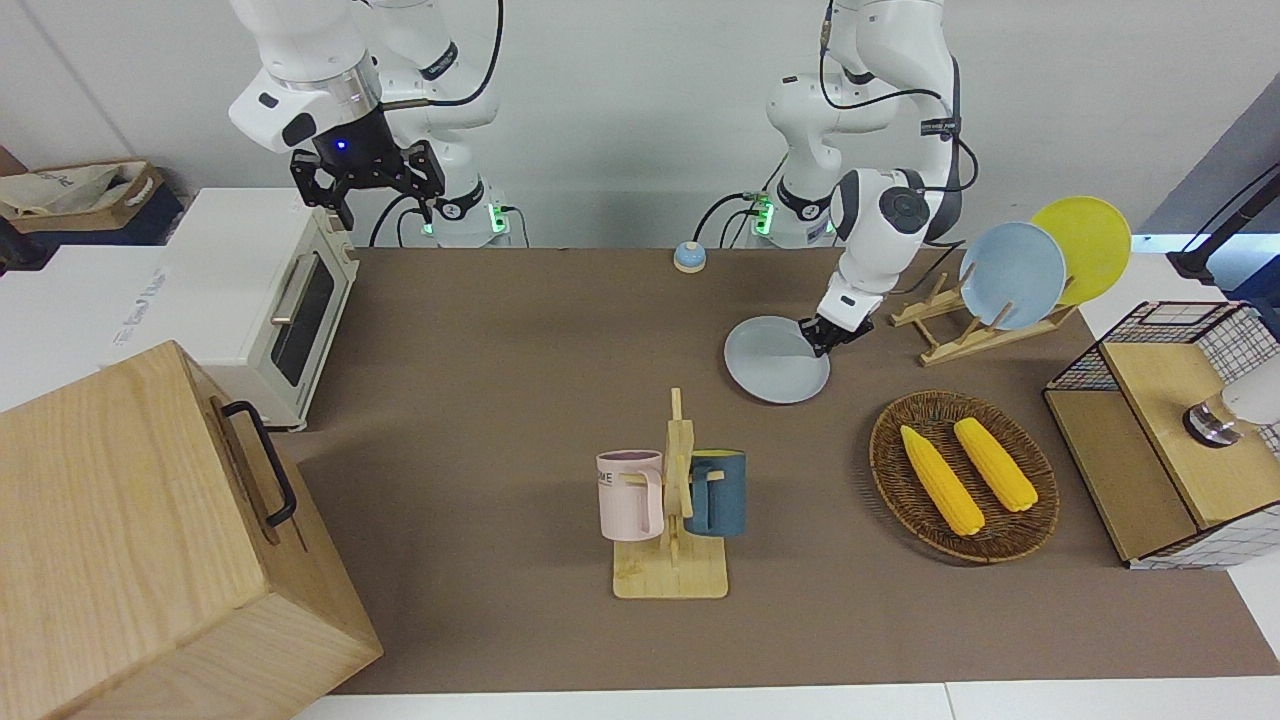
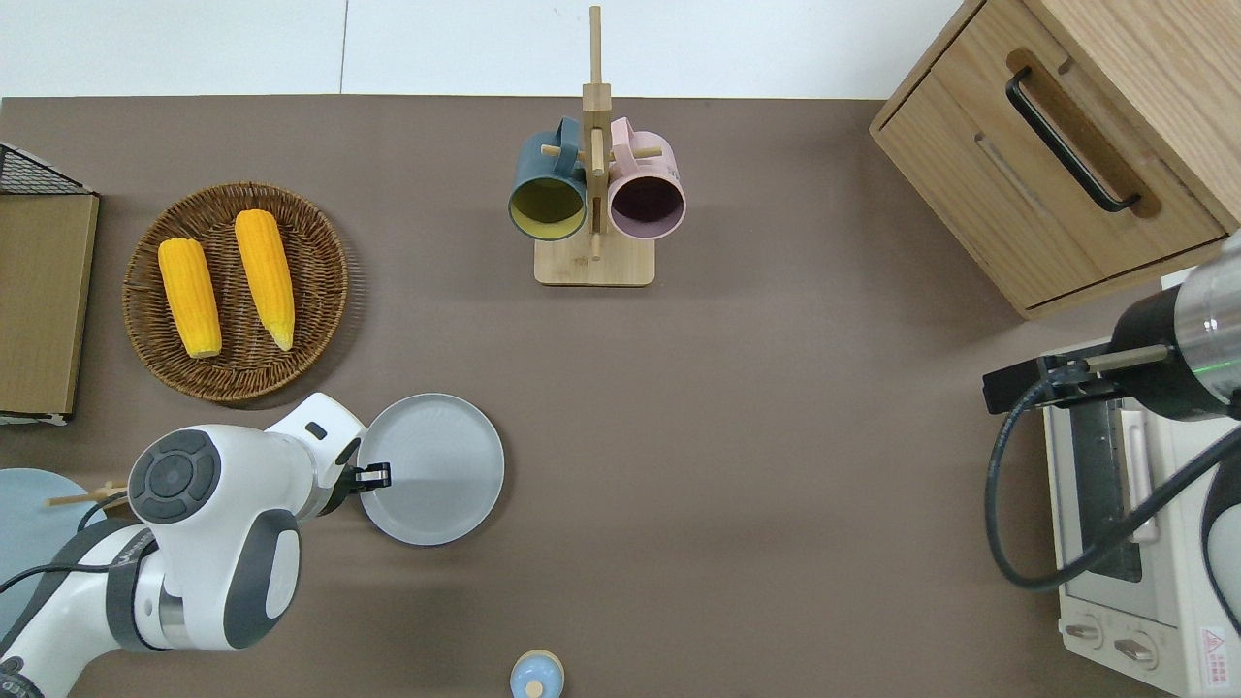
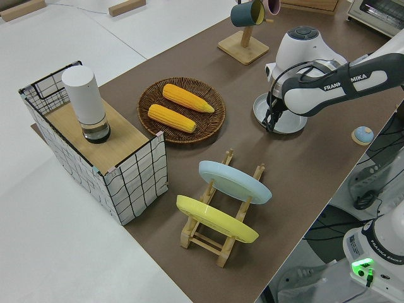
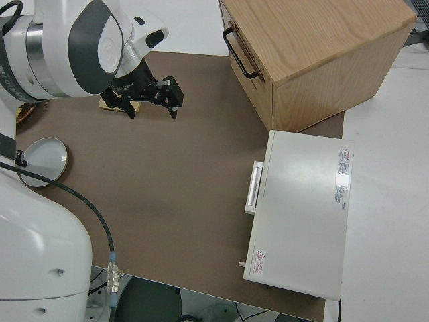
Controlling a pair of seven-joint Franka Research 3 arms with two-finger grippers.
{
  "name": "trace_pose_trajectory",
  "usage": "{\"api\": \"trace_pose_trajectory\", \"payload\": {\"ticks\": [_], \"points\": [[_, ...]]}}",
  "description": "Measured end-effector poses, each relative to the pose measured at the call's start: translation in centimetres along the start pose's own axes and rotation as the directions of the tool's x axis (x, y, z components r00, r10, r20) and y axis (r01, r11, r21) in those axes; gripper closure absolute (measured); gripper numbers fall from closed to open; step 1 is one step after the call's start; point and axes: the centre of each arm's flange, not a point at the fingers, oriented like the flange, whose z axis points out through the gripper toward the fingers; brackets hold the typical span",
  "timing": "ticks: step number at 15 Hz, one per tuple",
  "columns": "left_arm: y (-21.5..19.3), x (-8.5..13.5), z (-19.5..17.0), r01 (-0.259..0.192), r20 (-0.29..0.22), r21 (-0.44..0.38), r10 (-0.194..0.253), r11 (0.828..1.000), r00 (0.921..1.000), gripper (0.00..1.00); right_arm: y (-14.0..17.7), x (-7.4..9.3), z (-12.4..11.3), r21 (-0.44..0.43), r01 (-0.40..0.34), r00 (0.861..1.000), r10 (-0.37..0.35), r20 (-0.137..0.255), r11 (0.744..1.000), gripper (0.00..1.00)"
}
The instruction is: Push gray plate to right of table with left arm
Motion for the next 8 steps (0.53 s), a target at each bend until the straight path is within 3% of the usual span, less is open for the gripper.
{"api": "trace_pose_trajectory", "payload": {"ticks": [8], "points": [[0.97,-0.2,-0.17,-0.01,-0.008,-0.001,0.01,1.0,0.9999,0.97,0.0,0.0,0.0,0.0,0.0,1.0,0.0,0.0,1.0,0.01]]}}
